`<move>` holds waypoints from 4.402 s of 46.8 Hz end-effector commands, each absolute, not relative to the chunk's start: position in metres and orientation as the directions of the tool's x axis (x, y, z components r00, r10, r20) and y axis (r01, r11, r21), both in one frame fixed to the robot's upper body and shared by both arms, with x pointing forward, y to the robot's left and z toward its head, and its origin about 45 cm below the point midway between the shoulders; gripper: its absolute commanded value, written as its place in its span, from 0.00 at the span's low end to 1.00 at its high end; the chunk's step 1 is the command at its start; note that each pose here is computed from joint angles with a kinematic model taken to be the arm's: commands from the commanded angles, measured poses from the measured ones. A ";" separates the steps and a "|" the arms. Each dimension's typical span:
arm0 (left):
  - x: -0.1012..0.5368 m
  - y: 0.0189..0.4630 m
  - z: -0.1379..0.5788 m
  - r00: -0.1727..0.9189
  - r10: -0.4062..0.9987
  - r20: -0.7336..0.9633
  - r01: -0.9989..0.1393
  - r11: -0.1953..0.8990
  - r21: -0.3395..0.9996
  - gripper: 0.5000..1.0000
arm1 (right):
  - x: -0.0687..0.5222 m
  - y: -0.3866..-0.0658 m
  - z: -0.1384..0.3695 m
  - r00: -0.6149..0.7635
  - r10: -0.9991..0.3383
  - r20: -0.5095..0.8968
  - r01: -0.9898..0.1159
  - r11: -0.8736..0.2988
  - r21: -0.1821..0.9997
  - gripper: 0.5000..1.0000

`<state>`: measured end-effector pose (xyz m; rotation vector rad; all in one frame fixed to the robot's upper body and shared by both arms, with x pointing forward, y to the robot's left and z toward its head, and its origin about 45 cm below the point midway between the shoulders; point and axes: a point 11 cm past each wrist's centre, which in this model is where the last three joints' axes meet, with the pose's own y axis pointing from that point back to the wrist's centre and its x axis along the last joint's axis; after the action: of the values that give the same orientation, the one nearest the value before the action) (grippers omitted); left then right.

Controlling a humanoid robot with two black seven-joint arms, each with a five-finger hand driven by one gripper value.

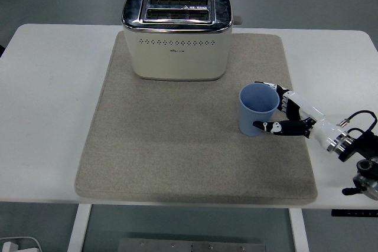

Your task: Put the water cup in front of the bread machine

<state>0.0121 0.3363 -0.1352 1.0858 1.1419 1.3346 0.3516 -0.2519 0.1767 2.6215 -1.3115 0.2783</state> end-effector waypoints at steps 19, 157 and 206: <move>0.012 0.336 -0.135 -0.067 0.998 0.014 -0.141 -0.023 0.990 1.00 | 0.353 -0.236 0.173 0.605 -0.749 0.270 -0.790 -0.608 0.083 0.11; 0.012 0.336 -0.135 -0.067 0.998 0.014 -0.141 -0.023 0.990 1.00 | 0.419 -0.090 0.190 0.689 -0.650 0.321 -0.696 -0.716 0.045 0.89; 0.012 0.336 -0.135 -0.067 0.998 0.014 -0.141 -0.023 0.990 1.00 | 0.476 -0.314 0.237 0.317 -0.902 0.294 -0.945 -0.327 0.016 0.89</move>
<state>0.0123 0.3363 -0.1352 1.0851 1.1420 1.3345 0.4705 -0.3138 0.2386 2.3932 -1.6127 0.4167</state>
